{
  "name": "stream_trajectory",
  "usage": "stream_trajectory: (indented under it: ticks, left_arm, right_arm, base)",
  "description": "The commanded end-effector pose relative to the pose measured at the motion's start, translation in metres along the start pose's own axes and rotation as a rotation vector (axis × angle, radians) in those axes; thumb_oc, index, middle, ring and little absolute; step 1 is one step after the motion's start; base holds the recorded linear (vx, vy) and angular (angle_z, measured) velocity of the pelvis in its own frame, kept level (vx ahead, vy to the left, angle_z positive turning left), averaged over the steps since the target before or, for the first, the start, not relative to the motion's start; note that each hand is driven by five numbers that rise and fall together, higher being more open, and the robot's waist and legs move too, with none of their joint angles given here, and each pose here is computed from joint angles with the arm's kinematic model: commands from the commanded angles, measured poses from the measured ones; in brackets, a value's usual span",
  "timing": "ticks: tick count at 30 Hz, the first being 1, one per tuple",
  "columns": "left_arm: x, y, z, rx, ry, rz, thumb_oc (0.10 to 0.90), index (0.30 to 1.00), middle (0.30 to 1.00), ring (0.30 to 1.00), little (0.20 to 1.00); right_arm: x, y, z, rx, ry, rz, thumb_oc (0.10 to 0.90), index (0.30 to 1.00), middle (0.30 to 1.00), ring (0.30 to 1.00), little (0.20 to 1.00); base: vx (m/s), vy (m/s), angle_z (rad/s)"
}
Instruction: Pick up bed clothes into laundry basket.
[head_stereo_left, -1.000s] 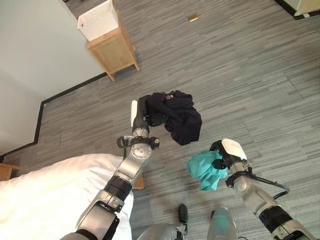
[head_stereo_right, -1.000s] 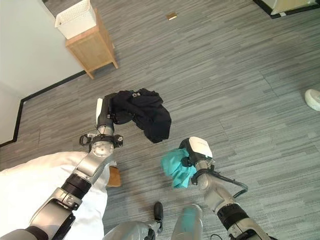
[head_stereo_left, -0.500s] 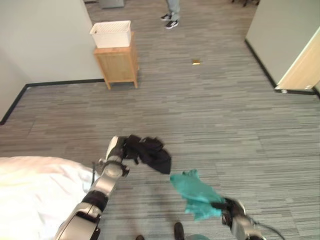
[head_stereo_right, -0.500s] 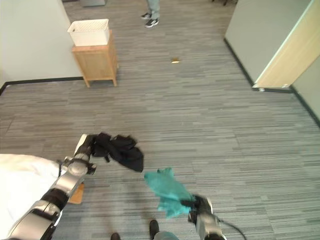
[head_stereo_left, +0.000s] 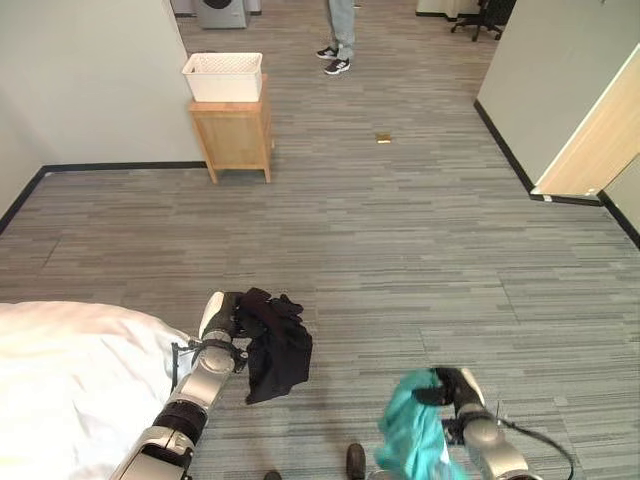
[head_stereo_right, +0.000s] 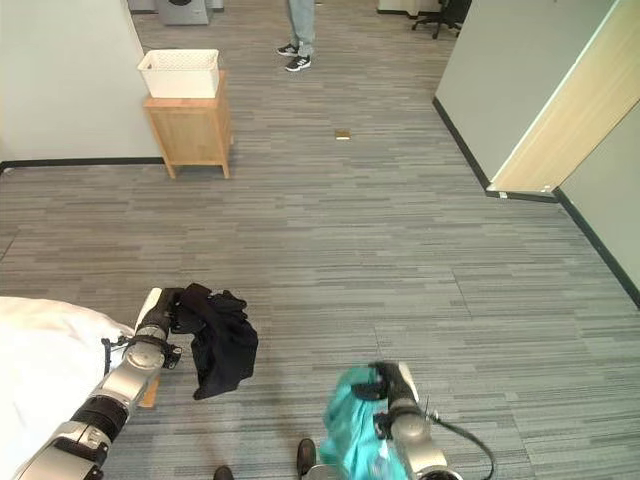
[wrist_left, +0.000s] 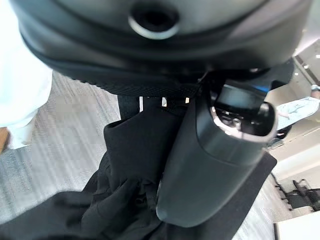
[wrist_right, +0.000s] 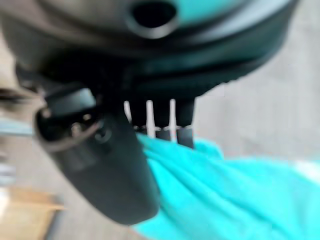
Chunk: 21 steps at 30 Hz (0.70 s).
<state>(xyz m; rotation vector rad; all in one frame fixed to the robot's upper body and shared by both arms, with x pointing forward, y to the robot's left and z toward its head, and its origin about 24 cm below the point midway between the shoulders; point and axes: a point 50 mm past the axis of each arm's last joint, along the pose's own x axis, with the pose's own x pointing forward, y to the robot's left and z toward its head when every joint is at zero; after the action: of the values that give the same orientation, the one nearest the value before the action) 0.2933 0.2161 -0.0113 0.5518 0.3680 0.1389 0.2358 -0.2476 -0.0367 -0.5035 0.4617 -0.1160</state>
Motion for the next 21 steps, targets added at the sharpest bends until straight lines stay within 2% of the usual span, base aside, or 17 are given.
stream_trajectory:
  ticks: [1, 5, 6, 9, 13, 21]
  left_arm:
    - [0.005, 0.053, 0.067, -0.006, -0.334, 0.226, 0.4, 0.3, 0.3, 0.3, 0.3]
    - [-0.009, 0.07, 0.081, -0.031, -0.439, 0.298, 0.4, 0.3, 0.3, 0.3, 0.3]
    - [-0.016, 0.081, 0.089, -0.069, -0.496, 0.347, 0.4, 0.3, 0.3, 0.3, 0.3]
    - [-0.031, 0.097, 0.109, -0.169, -0.611, 0.417, 0.4, 0.3, 0.3, 0.3, 0.3]
    - [-0.045, 0.106, 0.129, -0.258, -0.729, 0.471, 0.4, 0.3, 0.3, 0.3, 0.3]
    - [-0.048, 0.097, 0.146, -0.284, -0.786, 0.418, 0.4, 0.3, 0.3, 0.3, 0.3]
  right_arm:
    - [0.006, -0.06, 0.083, -0.094, -0.382, -0.237, 0.4, 0.3, 0.3, 0.3, 0.3]
    - [-0.006, -0.091, 0.111, -0.153, -0.515, -0.345, 0.4, 0.3, 0.3, 0.3, 0.3]
    - [-0.014, -0.106, 0.126, -0.147, -0.578, -0.405, 0.4, 0.3, 0.3, 0.3, 0.3]
    - [-0.024, -0.119, 0.138, -0.055, -0.649, -0.463, 0.4, 0.3, 0.3, 0.3, 0.3]
    - [-0.032, -0.121, 0.154, 0.085, -0.752, -0.504, 0.4, 0.3, 0.3, 0.3, 0.3]
    - [-0.034, -0.12, 0.19, 0.012, -0.865, -0.464, 0.4, 0.3, 0.3, 0.3, 0.3]
  base:
    - [0.0, 0.0, 0.0]
    - [0.01, -0.008, 0.01]
    - [0.03, -0.048, 0.04]
    - [0.02, -0.069, 0.12]
    - [0.03, -0.099, 0.1]
    - [0.1, -0.092, -0.14]
